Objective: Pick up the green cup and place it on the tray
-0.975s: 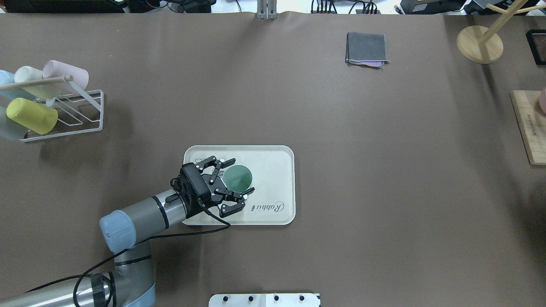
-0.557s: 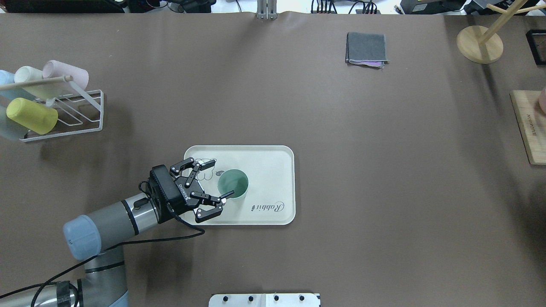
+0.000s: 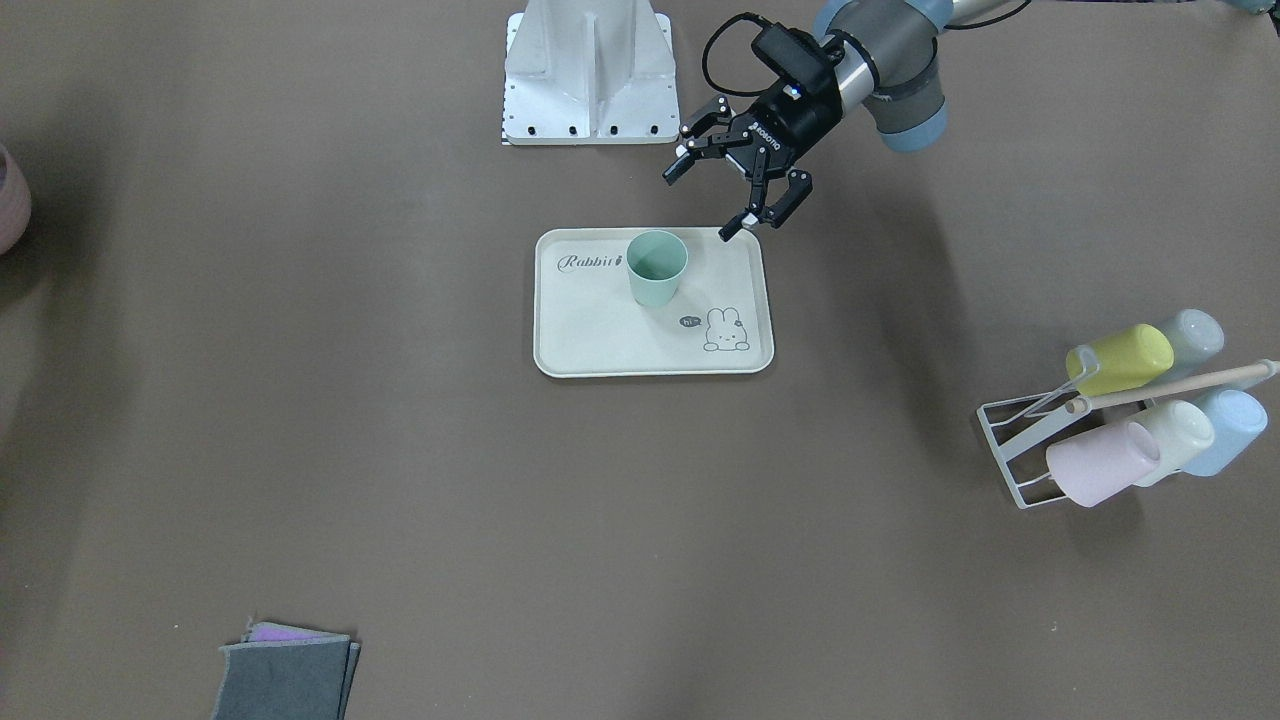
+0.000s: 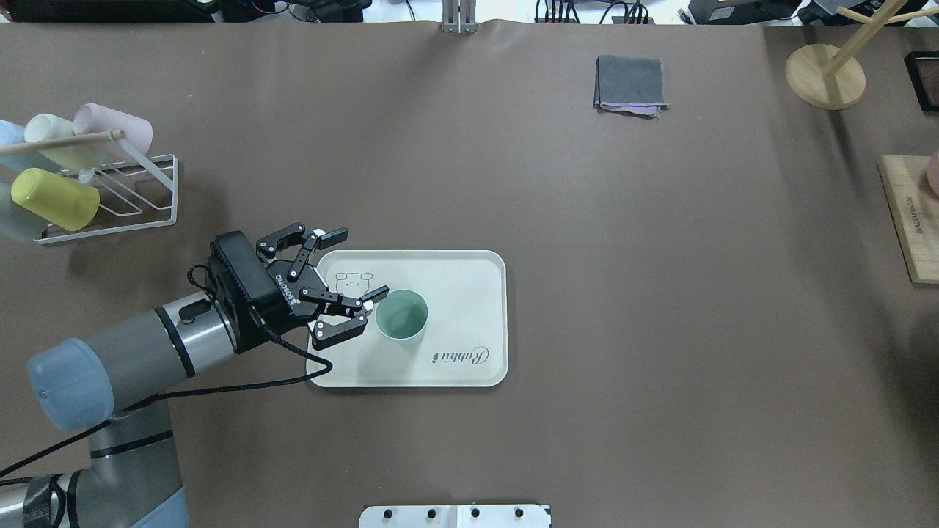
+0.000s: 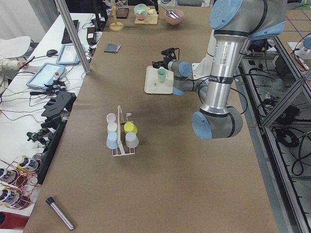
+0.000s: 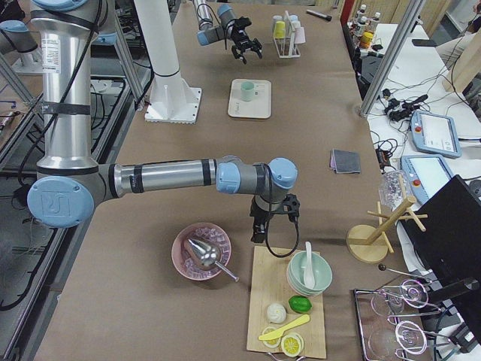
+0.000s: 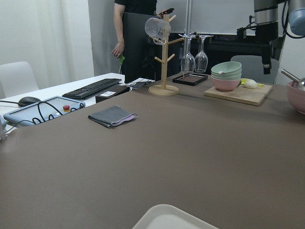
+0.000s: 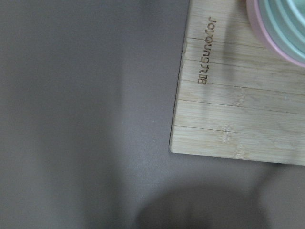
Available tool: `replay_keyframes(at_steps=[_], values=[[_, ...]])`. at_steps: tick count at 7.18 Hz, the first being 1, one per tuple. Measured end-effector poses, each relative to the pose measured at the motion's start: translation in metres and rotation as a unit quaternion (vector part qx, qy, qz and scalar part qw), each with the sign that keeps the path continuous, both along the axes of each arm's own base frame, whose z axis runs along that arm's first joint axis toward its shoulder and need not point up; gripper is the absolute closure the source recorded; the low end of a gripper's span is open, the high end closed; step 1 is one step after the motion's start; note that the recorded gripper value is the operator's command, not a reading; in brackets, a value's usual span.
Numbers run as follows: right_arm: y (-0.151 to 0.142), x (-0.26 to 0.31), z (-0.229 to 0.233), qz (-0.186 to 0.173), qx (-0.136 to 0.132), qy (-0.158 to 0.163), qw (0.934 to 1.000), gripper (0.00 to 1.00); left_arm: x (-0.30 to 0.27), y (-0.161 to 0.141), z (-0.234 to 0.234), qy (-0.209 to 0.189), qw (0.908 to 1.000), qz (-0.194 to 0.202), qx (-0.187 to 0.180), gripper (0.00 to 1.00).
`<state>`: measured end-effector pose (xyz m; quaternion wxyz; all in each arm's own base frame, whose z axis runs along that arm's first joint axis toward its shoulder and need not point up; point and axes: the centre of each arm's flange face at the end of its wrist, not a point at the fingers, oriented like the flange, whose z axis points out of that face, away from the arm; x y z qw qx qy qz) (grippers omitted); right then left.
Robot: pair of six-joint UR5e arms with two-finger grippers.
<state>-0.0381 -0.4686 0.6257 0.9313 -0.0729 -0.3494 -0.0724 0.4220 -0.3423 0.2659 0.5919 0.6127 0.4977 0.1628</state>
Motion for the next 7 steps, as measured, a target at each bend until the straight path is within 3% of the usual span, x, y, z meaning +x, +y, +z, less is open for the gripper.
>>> replay_keyframes(at_steps=[2,4,6,7], values=[[0.000,0.000,0.000,0.000,0.000,0.000,1.0000,0.01,-0.023,-0.072,-0.050,-0.065,0.9971,-0.031,-0.024,0.02],[0.000,0.000,0.000,0.000,-0.001,0.000,1.0000,0.01,-0.053,-0.152,-0.100,-0.165,0.9802,-0.062,-0.091,0.02],[0.000,0.000,0.000,0.001,-0.002,0.000,1.0000,0.01,-0.122,-0.224,-0.089,-0.252,0.9421,-0.116,-0.187,0.02],[0.000,0.000,0.001,0.001,-0.002,0.001,1.0000,0.01,-0.169,-0.256,-0.062,-0.288,0.9143,-0.125,-0.256,0.02]])
